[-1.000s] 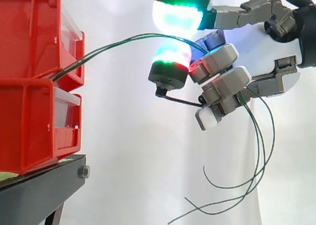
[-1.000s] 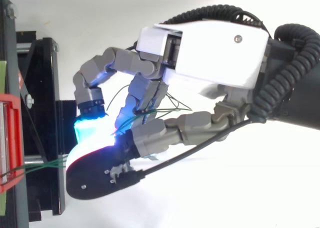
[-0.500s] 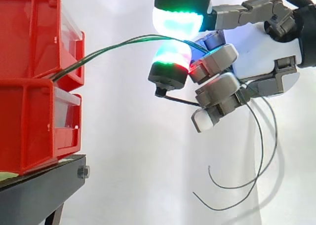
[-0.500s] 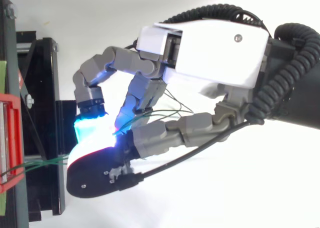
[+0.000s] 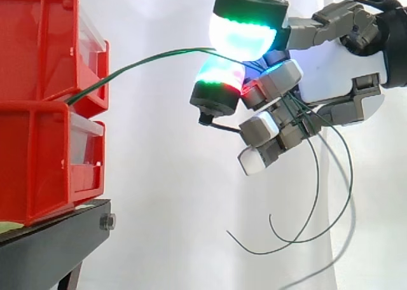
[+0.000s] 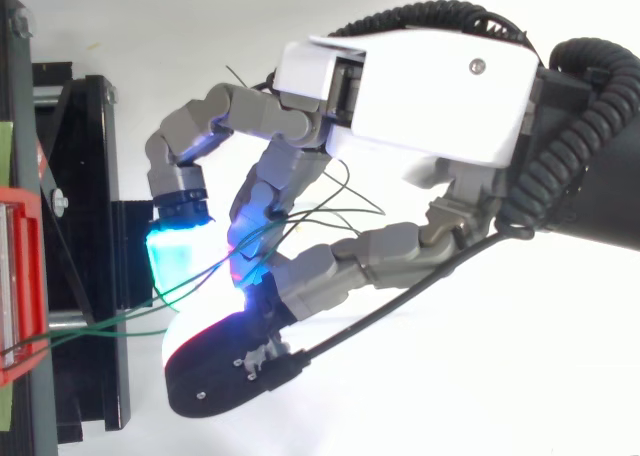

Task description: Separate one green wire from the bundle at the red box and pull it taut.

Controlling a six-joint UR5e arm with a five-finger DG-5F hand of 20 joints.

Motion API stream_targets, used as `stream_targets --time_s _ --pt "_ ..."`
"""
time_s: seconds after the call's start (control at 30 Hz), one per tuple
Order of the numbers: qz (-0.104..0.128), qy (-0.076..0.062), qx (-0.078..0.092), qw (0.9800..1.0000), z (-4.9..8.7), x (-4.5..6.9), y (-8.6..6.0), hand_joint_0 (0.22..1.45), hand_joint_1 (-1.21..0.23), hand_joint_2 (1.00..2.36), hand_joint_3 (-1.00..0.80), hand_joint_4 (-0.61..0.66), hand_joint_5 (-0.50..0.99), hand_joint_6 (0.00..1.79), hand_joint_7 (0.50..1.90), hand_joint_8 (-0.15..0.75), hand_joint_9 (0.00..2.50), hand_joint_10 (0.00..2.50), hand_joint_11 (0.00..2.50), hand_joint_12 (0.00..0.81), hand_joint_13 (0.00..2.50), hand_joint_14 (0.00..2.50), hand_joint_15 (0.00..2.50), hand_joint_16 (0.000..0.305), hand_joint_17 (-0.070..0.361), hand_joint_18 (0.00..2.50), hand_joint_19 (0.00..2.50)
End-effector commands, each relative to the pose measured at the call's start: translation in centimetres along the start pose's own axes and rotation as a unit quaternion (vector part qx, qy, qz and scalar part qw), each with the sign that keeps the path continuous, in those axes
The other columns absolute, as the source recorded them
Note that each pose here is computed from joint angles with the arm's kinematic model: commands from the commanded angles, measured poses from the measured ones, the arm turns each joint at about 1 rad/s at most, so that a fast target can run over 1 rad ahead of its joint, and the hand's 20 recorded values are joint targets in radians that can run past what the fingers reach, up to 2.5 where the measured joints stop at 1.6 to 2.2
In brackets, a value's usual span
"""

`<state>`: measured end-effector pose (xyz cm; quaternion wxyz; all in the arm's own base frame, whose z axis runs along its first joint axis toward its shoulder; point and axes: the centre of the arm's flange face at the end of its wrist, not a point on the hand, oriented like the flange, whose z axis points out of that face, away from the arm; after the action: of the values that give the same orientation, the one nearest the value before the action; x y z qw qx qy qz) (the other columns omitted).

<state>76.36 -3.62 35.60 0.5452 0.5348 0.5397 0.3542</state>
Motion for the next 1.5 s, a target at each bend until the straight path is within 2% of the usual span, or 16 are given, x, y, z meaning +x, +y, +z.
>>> stream_targets --time_s 0.0,0.07,0.17,0.27,0.33,0.5,0.63,0.8,1.13,1.17,1.33,1.47 --pt "0.000 -0.001 0.000 1.0000 0.00 -0.04 -0.02 0.68 -0.88 1.00 -0.48 0.18 -0.19 0.88 1.25 0.332 1.18 0.00 1.88 0.432 0.91 0.03 0.87 0.058 0.130 0.78 0.46" --pt "0.001 -0.001 0.000 1.0000 0.00 -0.04 -0.02 0.65 -0.84 1.00 -0.48 0.18 -0.18 0.88 1.25 0.327 1.19 0.00 1.88 0.428 0.92 0.03 0.87 0.058 0.131 0.79 0.47" --pt "0.001 -0.001 0.000 1.0000 0.02 -0.03 0.00 0.57 -0.71 1.00 -0.50 0.19 -0.18 0.87 1.24 0.339 1.22 0.00 1.87 0.444 0.95 0.03 0.87 0.059 0.134 0.80 0.51" --pt "0.001 -0.001 0.000 1.0000 0.01 -0.02 -0.07 0.54 -0.66 1.00 -0.50 0.19 -0.17 0.87 1.22 0.342 1.24 0.00 1.86 0.455 0.97 0.02 0.88 0.061 0.137 0.81 0.53" --pt "0.001 -0.001 -0.001 1.0000 0.03 -0.03 0.01 0.54 -0.66 1.00 -0.50 0.19 -0.17 0.87 1.22 0.343 1.25 0.00 1.86 0.452 0.97 0.02 0.88 0.061 0.137 0.82 0.53" --pt "0.001 -0.001 -0.002 1.0000 0.05 -0.03 0.03 0.59 -0.62 1.01 -0.35 0.18 -0.17 0.86 1.26 0.325 1.25 0.00 1.86 0.441 0.97 0.03 0.88 0.059 0.133 0.81 0.55" --pt "0.001 -0.001 -0.002 1.0000 0.05 -0.03 0.03 0.58 -0.65 1.02 -0.18 0.17 -0.17 0.86 1.30 0.325 1.25 0.00 1.85 0.445 0.97 0.02 0.87 0.060 0.134 0.82 0.55" --pt "0.001 -0.001 -0.001 1.0000 0.03 -0.03 0.01 0.58 -0.70 1.02 -0.09 0.16 -0.17 0.88 1.31 0.336 1.25 0.00 1.86 0.453 0.96 0.02 0.87 0.061 0.138 0.83 0.53" --pt "0.000 -0.001 0.000 1.0000 0.02 -0.02 -0.06 0.66 -0.89 1.02 -0.22 0.13 -0.20 0.89 1.25 0.318 1.12 0.00 1.87 0.436 0.88 0.02 0.83 0.059 0.133 0.78 0.46" --pt "0.000 -0.001 0.000 1.0000 0.02 -0.02 -0.06 0.68 -0.91 1.02 -0.24 0.14 -0.20 0.89 1.28 0.319 1.12 0.00 1.86 0.433 0.87 0.02 0.82 0.059 0.133 0.78 0.46" --pt "0.001 -0.001 -0.001 1.0000 0.03 -0.03 0.01 0.72 -0.93 1.02 -0.30 0.14 -0.20 0.90 1.25 0.321 1.11 0.00 1.84 0.426 0.86 0.02 0.79 0.058 0.131 0.78 0.43" --pt "0.001 -0.001 -0.002 1.0000 0.05 -0.03 0.03 0.70 -0.91 1.02 -0.32 0.18 -0.20 0.89 1.25 0.318 1.11 0.00 1.84 0.427 0.85 0.03 0.80 0.058 0.131 0.78 0.45"
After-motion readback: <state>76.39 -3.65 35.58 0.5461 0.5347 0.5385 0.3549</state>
